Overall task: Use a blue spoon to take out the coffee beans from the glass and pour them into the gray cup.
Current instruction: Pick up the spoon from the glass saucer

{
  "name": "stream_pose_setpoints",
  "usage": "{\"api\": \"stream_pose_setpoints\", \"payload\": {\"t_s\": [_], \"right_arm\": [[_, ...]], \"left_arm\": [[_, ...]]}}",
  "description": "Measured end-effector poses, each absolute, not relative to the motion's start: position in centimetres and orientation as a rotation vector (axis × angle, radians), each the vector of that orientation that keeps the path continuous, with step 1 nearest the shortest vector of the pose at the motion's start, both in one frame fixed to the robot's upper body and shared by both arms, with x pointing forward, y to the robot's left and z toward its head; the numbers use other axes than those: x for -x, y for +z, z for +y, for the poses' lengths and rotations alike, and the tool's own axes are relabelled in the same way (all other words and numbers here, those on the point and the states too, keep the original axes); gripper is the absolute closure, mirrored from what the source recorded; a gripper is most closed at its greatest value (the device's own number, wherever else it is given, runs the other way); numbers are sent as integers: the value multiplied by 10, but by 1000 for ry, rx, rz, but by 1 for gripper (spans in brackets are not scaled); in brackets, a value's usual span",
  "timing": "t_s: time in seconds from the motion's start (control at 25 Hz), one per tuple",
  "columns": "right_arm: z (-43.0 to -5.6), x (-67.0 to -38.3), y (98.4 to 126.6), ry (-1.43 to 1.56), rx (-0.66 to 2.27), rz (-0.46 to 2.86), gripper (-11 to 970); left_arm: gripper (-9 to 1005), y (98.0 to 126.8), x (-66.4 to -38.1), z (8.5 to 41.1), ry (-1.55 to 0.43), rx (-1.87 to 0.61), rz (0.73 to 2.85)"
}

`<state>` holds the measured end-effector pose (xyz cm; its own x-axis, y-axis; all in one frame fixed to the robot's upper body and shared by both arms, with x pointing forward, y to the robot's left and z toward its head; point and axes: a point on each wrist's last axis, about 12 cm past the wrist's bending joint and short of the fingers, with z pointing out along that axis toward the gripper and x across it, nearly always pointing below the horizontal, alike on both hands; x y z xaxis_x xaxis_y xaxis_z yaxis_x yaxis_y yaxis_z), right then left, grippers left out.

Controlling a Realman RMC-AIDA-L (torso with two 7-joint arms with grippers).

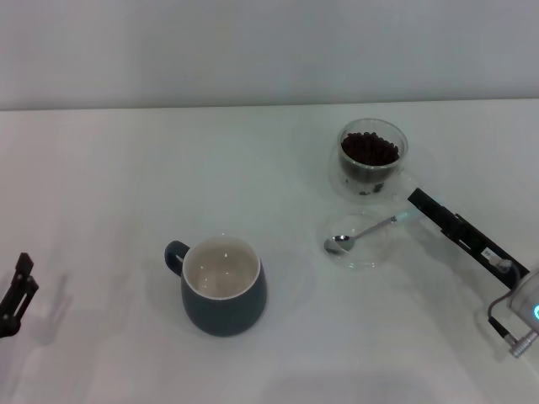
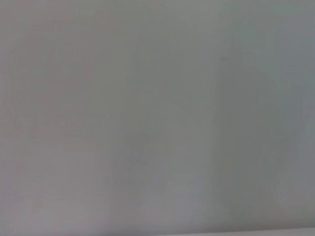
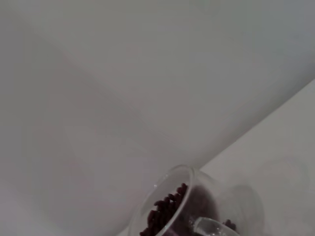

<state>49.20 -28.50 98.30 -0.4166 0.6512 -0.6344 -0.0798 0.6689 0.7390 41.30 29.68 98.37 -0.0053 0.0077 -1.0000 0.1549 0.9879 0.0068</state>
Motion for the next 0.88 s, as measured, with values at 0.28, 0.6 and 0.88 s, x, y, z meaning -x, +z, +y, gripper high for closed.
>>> {"api": "stream_pose_setpoints", "payload": {"t_s": [0.28, 0.6, 0.88], "right_arm": [[-279, -503, 984, 863, -451, 1858, 91], [-275, -511, 987, 864, -447, 1859, 90], [-274, -513, 986, 859, -456, 1868, 102]], "left_arm": [[176, 984, -415, 300, -105, -133, 1572], [177, 985, -418, 302, -94, -132, 1566], [178, 986, -421, 303, -89, -141, 1562]]}}
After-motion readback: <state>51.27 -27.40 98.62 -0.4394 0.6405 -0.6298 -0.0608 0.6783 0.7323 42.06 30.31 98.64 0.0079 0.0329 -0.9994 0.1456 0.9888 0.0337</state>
